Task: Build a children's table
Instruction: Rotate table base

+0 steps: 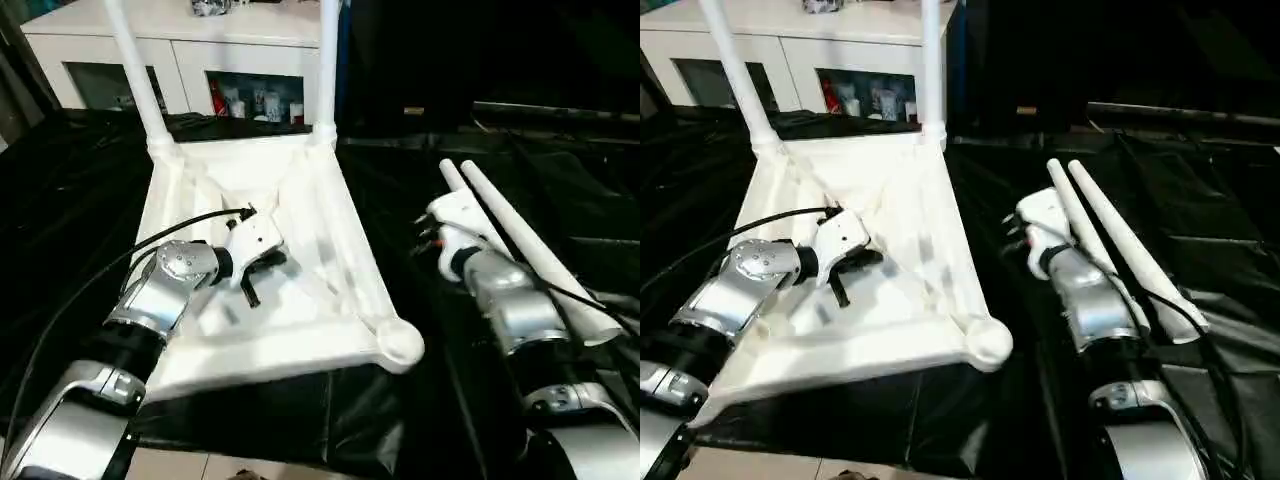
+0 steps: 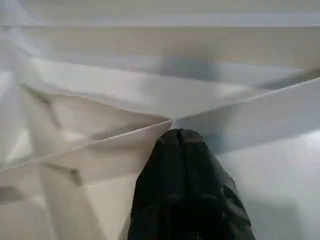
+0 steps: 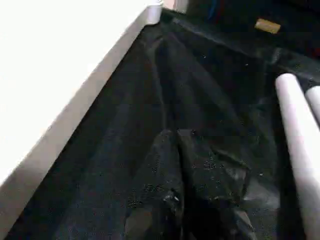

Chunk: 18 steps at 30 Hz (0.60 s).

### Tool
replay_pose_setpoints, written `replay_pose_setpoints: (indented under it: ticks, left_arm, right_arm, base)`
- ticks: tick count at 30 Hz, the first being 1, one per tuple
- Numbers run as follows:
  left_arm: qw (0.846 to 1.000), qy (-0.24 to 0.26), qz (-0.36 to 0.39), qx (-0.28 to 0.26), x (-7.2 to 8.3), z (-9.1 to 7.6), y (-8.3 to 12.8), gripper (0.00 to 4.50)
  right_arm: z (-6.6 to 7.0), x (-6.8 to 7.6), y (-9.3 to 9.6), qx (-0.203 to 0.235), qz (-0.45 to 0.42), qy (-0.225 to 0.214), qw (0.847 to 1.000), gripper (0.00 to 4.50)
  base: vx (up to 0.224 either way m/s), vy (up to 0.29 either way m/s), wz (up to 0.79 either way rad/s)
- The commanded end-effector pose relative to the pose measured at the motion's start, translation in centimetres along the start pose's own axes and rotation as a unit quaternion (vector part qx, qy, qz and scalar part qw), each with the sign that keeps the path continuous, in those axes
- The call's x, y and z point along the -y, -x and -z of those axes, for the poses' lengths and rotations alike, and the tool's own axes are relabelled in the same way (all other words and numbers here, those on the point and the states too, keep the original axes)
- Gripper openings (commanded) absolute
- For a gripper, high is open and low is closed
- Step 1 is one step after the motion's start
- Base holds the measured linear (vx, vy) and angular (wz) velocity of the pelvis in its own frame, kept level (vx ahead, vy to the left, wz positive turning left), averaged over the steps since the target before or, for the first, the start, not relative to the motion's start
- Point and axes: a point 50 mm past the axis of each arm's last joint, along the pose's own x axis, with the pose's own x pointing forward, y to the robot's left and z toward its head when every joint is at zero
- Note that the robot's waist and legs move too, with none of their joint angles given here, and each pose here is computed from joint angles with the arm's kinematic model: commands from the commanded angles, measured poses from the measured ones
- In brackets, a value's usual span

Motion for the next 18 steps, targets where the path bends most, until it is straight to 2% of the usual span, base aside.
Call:
replay_pose_setpoints:
  ticks: [1,6,7,10,12,13,15,16,18]
  left_arm:
    - [0.998,-0.002,-0.063,0.017,-1.8,-0.6,0.6,0.00]
    - [0.994,-0.015,-0.099,0.032,-2.7,-1.0,1.3,0.00]
    - [0.993,-0.015,-0.105,0.044,-2.9,-1.3,1.8,0.00]
    - [0.990,0.012,-0.103,0.101,-3.1,-3.0,3.1,0.00]
    - [0.988,0.034,-0.078,0.129,-2.7,-3.9,3.6,0.00]
    - [0.987,0.041,-0.067,0.138,-2.5,-4.2,3.8,0.21]
    - [0.983,0.065,-0.027,0.167,-1.4,-5.2,4.3,0.42]
    - [0.980,0.078,0.014,0.185,-0.3,-5.9,4.5,0.45]
    - [0.976,0.086,0.048,0.196,0.7,-6.3,4.6,0.54]
  right_arm:
    - [-0.5,1.3,0.6,-0.005,0.030,-0.010,0.999,0.20]
    - [-0.9,3.3,1.8,-0.061,0.065,-0.016,0.996,0.56]
    - [-0.9,3.8,2.2,-0.079,0.068,-0.017,0.994,0.76]
    - [-0.8,4.8,3.3,-0.130,0.083,-0.026,0.988,0.94]
    - [-1.0,5.4,3.9,-0.148,0.094,-0.034,0.984,1.14]
    - [-1.1,5.6,4.2,-0.156,0.098,-0.033,0.982,1.22]
    - [-1.7,6.3,4.9,-0.164,0.110,-0.032,0.980,1.37]
    - [-2.2,6.8,5.3,-0.170,0.121,-0.030,0.977,1.49]
    - [-2.5,7.2,5.6,-0.175,0.127,-0.031,0.976,1.61]
  base:
    - [0.000,0.000,0.00]
    - [0.000,0.000,0.00]
    - [0.000,0.000,0.00]
    - [0.000,0.000,0.00]
    - [0.000,0.000,0.00]
    - [0.000,0.000,0.00]
    - [0.000,0.000,0.00]
    - [0.000,0.000,0.00]
    - [0.000,0.000,0.00]
